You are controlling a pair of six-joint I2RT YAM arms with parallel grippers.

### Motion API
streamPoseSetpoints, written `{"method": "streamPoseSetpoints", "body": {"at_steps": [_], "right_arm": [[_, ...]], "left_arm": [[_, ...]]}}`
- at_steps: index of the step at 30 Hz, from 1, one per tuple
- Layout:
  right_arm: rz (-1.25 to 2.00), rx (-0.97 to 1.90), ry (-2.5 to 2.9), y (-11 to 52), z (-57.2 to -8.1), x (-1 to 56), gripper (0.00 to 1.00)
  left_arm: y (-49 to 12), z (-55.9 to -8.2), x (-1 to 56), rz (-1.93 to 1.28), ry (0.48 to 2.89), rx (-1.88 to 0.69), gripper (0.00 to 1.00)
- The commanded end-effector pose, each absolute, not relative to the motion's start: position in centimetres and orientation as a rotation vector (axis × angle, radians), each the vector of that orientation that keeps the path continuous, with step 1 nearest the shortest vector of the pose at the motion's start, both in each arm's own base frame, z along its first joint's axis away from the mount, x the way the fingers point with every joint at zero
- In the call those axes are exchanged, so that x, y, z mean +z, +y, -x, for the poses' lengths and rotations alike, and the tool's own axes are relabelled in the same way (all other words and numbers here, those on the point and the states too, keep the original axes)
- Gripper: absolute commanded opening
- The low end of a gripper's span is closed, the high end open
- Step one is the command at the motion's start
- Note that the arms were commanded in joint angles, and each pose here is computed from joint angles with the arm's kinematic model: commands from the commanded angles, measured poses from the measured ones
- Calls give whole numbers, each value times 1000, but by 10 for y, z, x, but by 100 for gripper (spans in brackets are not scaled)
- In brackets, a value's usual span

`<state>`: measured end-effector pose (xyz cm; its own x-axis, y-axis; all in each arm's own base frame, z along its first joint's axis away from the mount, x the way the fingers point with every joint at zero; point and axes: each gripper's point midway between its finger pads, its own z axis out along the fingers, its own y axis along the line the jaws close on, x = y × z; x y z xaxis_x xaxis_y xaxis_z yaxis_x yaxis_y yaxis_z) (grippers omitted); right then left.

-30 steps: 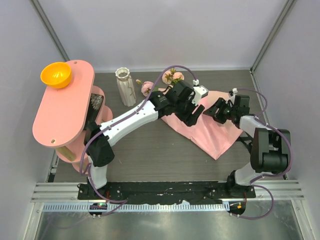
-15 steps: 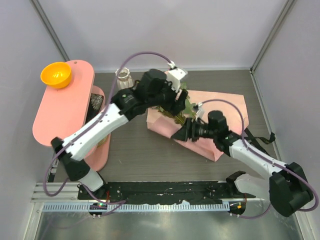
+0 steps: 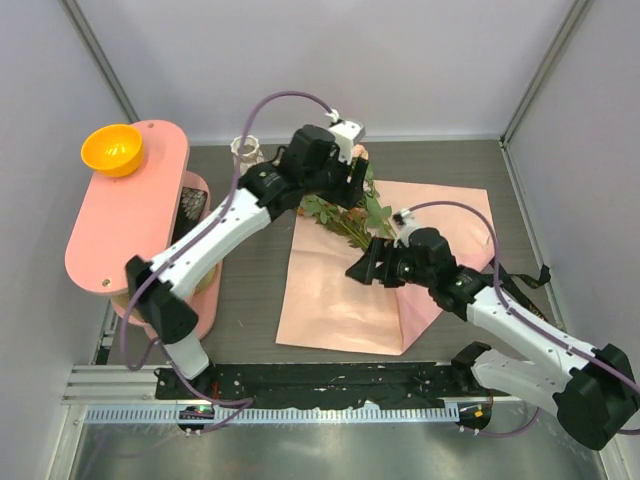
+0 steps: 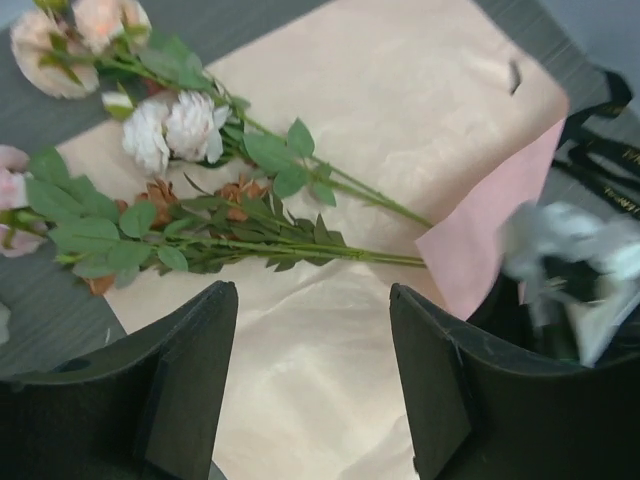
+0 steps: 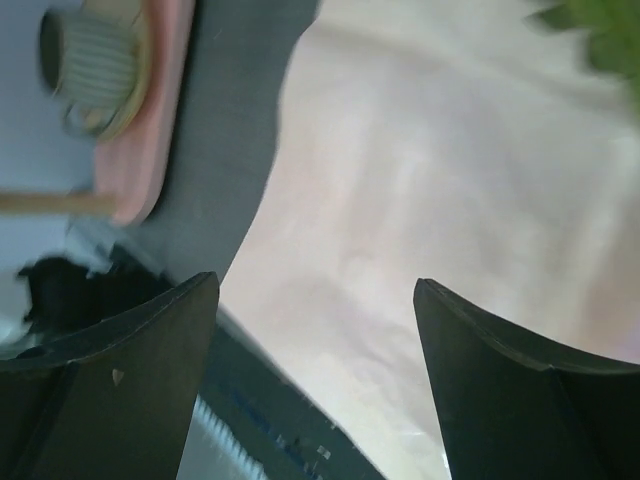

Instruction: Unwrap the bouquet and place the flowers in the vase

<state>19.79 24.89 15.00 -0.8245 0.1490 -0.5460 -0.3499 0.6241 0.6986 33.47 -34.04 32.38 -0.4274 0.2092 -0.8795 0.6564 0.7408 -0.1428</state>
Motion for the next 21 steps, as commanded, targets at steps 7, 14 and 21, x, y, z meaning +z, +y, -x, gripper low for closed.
{"method": "streamPoseSetpoints", "body": {"at_steps": [7, 14, 21], "right_arm": [[-223, 279, 2242, 149, -301, 164, 67], [-428, 166, 2306, 139, -343, 148, 40], [-602, -26, 2458, 70, -268, 122, 41]], "left_arm": [[-370, -347, 208, -652, 2344, -607, 46], [-395, -334, 164, -625, 2477, -776, 41], [-384, -344, 159, -626, 2475, -660, 43]]}}
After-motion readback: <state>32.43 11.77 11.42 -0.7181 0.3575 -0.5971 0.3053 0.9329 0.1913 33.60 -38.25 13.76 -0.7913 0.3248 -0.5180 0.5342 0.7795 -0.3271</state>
